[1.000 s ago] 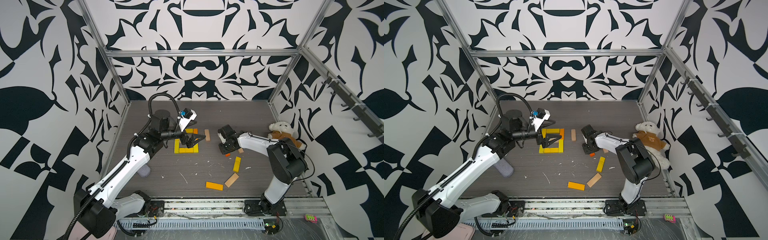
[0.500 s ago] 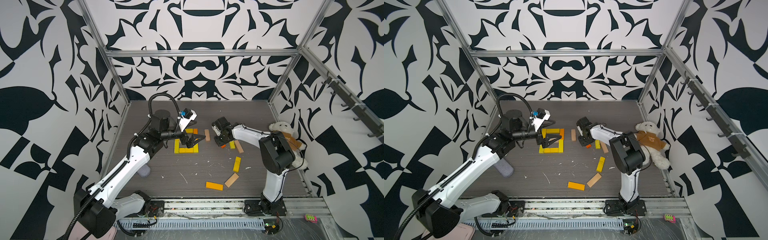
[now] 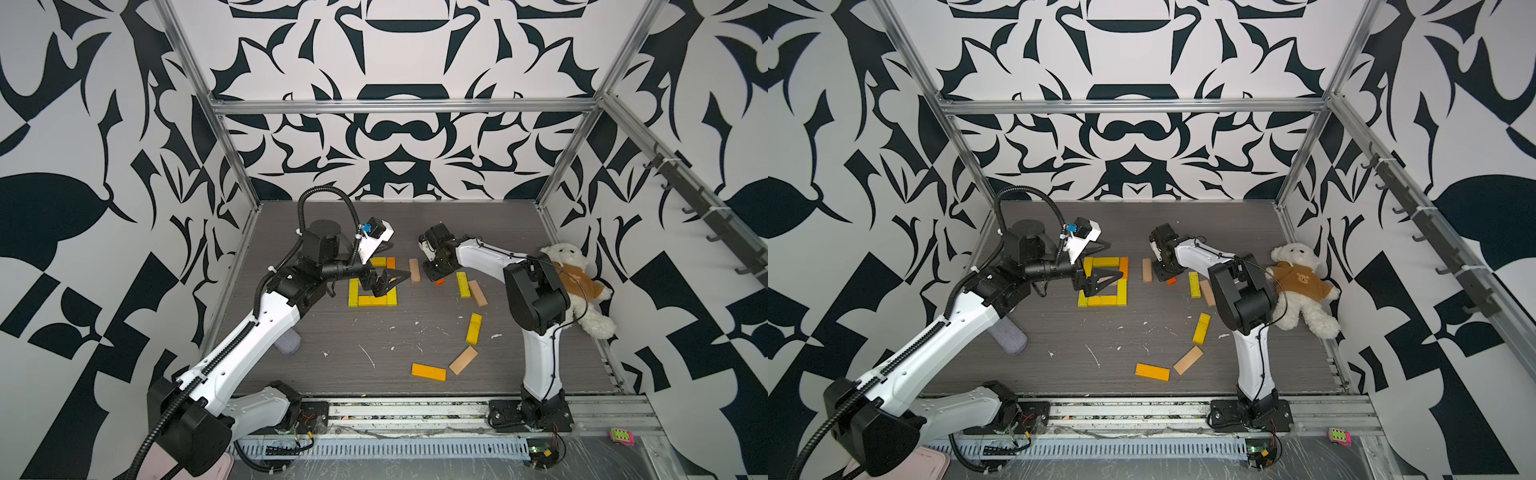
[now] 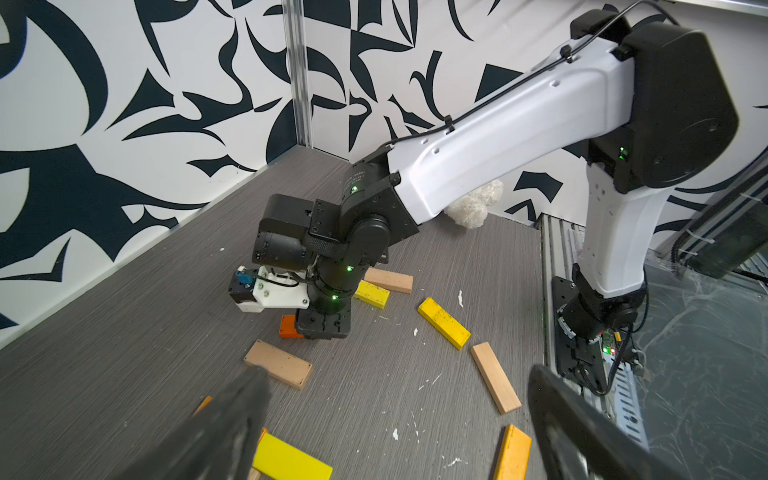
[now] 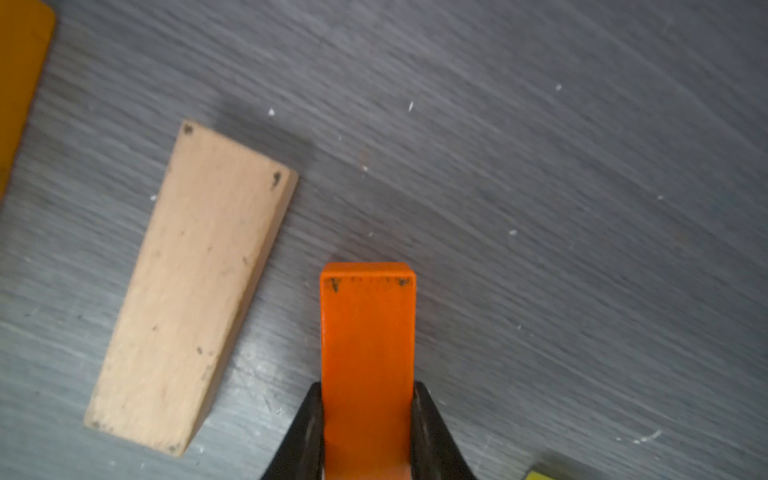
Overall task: Assemble the number 8 with building blocks
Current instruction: Assemble the building block at the center of the board.
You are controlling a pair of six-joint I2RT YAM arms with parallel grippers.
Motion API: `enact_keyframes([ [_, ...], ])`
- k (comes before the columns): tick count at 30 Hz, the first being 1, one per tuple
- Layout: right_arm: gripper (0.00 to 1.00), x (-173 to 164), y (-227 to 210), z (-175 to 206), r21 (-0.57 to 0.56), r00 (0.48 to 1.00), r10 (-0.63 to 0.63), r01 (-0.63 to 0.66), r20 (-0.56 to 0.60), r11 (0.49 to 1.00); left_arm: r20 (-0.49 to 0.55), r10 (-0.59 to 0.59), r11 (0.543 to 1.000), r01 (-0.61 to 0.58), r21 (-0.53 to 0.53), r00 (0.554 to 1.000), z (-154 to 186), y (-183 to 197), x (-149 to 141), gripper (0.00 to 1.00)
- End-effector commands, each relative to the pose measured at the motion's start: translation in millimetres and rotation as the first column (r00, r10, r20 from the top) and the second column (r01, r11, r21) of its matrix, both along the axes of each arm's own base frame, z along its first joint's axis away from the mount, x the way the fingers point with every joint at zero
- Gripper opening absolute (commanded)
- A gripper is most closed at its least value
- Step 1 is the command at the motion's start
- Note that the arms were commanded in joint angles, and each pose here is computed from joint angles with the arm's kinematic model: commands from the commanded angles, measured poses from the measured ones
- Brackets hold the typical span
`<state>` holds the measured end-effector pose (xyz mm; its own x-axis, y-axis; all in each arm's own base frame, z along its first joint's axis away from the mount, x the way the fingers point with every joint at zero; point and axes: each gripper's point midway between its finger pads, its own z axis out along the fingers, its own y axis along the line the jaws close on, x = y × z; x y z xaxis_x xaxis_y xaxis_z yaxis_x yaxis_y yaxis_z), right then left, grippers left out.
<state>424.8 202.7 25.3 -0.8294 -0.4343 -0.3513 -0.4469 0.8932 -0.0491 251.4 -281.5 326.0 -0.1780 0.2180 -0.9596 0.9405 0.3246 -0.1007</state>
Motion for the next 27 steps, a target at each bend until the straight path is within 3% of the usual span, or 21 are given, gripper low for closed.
enact_keyframes([
  [1, 0.34, 1, -2, 1, -0.004, 1.000, -0.012, 0.012, -0.006, 1.000, 0.001, 0.003, 1.000, -0.003, 0.011, 1.000, -3, 3, -2, 0.99],
  [4, 0.46, -3, -6, 5, -0.005, 1.000, -0.023, 0.023, 0.000, 1.000, -0.004, -0.001, 1.000, 0.001, 0.011, 1.000, -3, 3, -2, 0.99],
  [8, 0.53, -16, -14, 8, 0.003, 0.999, -0.052, 0.052, 0.011, 0.999, -0.004, -0.004, 1.000, 0.004, 0.010, 1.000, -3, 3, -3, 0.99],
  [15, 0.54, -31, -35, 10, -0.016, 0.993, -0.117, 0.117, 0.033, 0.993, -0.003, -0.006, 1.000, 0.006, 0.008, 1.000, -2, 2, -3, 0.99],
  [27, 0.48, -14, -39, 6, 0.081, 0.979, -0.205, 0.204, 0.004, 0.976, -0.005, -0.008, 1.000, 0.008, 0.010, 1.000, -3, 2, -3, 0.99],
])
